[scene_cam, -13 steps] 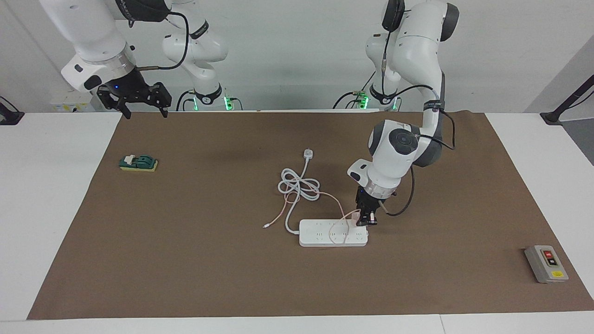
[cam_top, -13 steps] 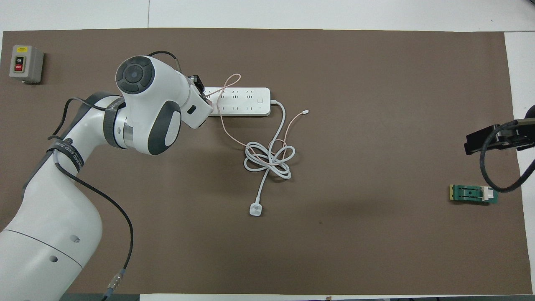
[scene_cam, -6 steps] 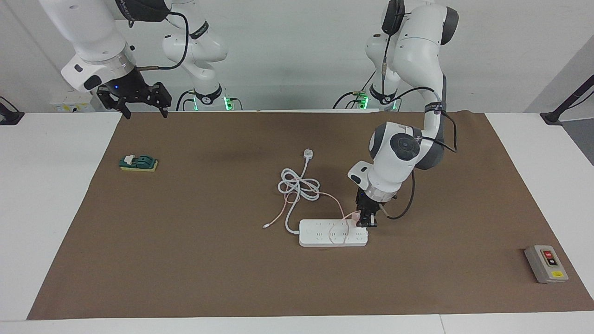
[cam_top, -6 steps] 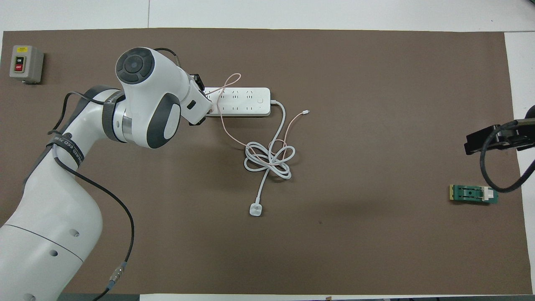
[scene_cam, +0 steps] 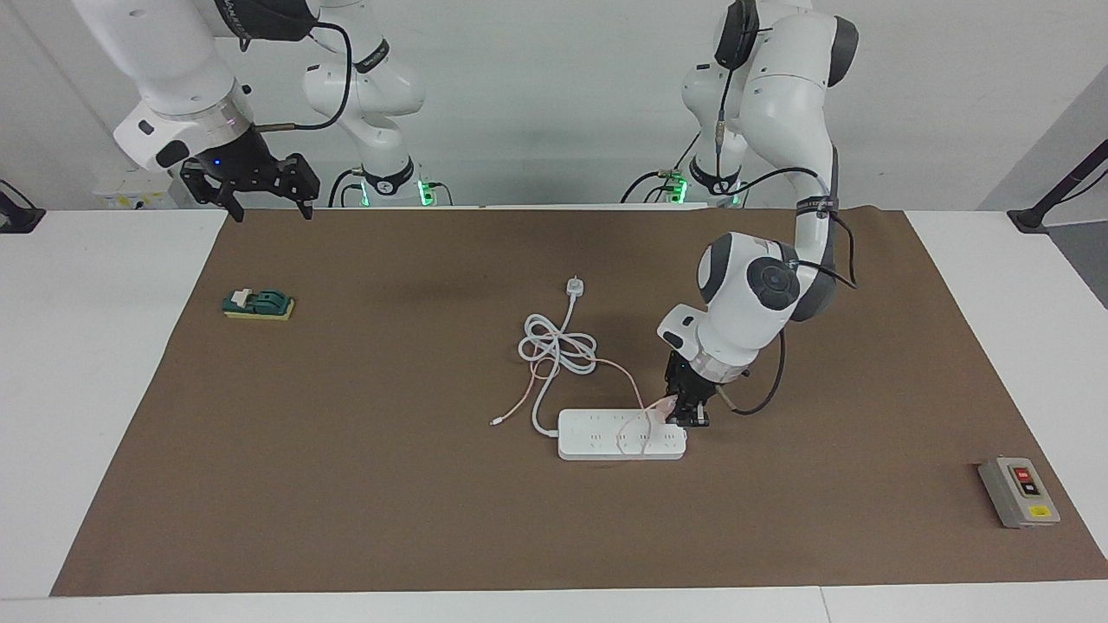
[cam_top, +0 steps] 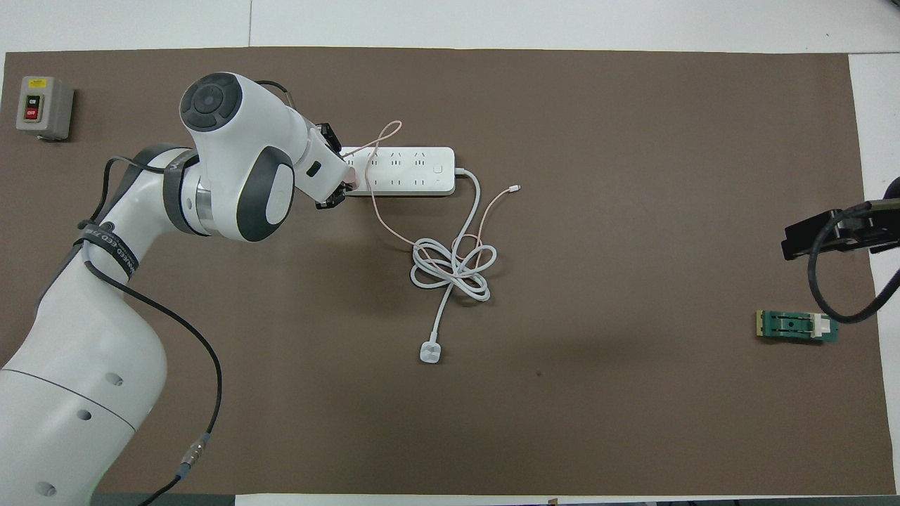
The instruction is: Plug charger into power strip
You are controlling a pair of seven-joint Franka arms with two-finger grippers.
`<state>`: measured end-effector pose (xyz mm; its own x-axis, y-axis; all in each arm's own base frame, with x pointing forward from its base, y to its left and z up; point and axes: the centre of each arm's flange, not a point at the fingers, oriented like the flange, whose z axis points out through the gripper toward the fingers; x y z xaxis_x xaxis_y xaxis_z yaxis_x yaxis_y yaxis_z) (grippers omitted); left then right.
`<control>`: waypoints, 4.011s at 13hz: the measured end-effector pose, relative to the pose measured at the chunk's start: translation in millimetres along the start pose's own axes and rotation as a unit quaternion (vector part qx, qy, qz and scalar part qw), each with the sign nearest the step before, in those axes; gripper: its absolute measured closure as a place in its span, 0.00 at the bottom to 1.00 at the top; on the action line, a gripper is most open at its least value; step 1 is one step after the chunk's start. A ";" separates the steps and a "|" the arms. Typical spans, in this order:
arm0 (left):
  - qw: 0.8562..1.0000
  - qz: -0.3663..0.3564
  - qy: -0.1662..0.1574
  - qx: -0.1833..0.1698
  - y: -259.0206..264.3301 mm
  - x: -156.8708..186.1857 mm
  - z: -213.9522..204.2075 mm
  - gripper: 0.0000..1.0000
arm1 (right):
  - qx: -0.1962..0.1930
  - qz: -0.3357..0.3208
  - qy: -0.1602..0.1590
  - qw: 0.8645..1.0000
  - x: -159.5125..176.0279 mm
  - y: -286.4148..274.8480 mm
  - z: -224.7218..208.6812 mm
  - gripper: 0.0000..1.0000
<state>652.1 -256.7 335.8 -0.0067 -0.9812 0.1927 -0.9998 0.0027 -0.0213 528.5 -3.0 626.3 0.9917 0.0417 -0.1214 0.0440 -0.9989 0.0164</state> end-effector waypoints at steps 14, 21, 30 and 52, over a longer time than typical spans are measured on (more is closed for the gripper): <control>1.000 0.015 -0.001 -0.019 -7.1 -0.5 4.0 0.70 | 0.000 0.001 0.000 1.000 -0.1 1.2 0.0 0.00; 1.000 0.015 -0.001 -0.020 -7.3 -0.5 3.9 0.70 | 0.000 0.001 0.000 1.000 -0.1 1.2 0.0 0.00; 1.000 0.000 0.020 -0.023 -13.7 0.4 23.0 0.00 | 0.000 0.001 0.000 1.000 -0.1 1.3 0.0 0.00; 0.927 -0.372 -0.040 0.014 21.1 -144.9 -214.4 0.00 | 0.000 0.002 0.000 1.000 -0.1 2.2 -0.1 0.00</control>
<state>627.7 -73.1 517.8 0.6871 -0.7207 0.0919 -0.7263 -0.6845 0.0622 528.5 -5.2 626.4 0.9919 0.0377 -0.1210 0.0400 -0.9991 0.0163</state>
